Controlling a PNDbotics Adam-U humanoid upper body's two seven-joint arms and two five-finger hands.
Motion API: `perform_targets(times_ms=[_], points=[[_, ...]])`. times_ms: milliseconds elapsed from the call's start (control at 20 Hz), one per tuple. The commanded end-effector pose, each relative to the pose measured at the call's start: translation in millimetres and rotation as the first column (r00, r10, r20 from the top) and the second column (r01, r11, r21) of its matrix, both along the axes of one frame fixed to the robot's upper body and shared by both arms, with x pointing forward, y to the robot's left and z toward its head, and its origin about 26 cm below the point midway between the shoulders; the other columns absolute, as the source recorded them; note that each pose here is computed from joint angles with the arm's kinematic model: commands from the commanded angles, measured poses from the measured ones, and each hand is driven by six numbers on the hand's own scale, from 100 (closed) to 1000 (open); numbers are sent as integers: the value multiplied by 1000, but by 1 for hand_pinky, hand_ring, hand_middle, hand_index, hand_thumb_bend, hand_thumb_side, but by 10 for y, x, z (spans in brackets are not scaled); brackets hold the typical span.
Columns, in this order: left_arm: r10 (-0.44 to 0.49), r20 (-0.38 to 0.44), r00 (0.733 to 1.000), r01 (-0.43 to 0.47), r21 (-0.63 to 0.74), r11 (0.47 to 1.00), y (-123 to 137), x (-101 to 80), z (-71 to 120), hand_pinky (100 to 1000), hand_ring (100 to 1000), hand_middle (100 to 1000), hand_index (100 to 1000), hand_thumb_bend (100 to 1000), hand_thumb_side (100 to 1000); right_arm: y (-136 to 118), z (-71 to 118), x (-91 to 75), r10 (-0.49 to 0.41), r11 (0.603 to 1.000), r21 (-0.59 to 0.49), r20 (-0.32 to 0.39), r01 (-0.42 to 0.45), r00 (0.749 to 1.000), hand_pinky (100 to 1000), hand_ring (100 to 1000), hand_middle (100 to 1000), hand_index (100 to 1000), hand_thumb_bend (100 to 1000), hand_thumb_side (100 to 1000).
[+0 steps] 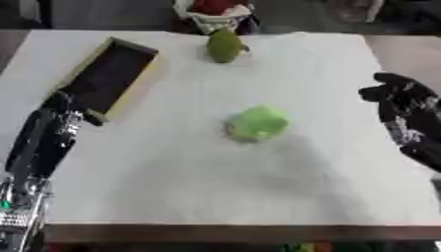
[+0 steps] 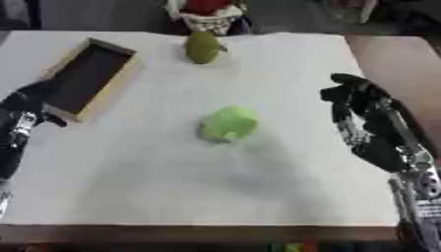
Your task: Pick up objects on the table and place them in the box.
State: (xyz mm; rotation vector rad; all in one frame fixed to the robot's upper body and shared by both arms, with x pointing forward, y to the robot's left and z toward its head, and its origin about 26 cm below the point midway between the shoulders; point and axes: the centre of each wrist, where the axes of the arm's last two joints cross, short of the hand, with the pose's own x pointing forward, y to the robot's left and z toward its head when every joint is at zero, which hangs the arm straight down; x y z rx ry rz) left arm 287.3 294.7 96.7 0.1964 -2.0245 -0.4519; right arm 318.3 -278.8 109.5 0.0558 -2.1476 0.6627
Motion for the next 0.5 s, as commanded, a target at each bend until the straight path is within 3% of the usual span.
perform_targets(times_ms=[50,500], points=[[-14,46,999,12,27,1000,10,18,137,537,1000,767,857,100,748,-38,79,-2,0,1000,-6,25,0,1000,844,796,631,868,100,470],[-129,110,985,112,152,982,31,181,443,545,1000,767,859,100,681,-35,87,4,3,1000,-7,26,-3,1000,844,797,638,871,100,470]])
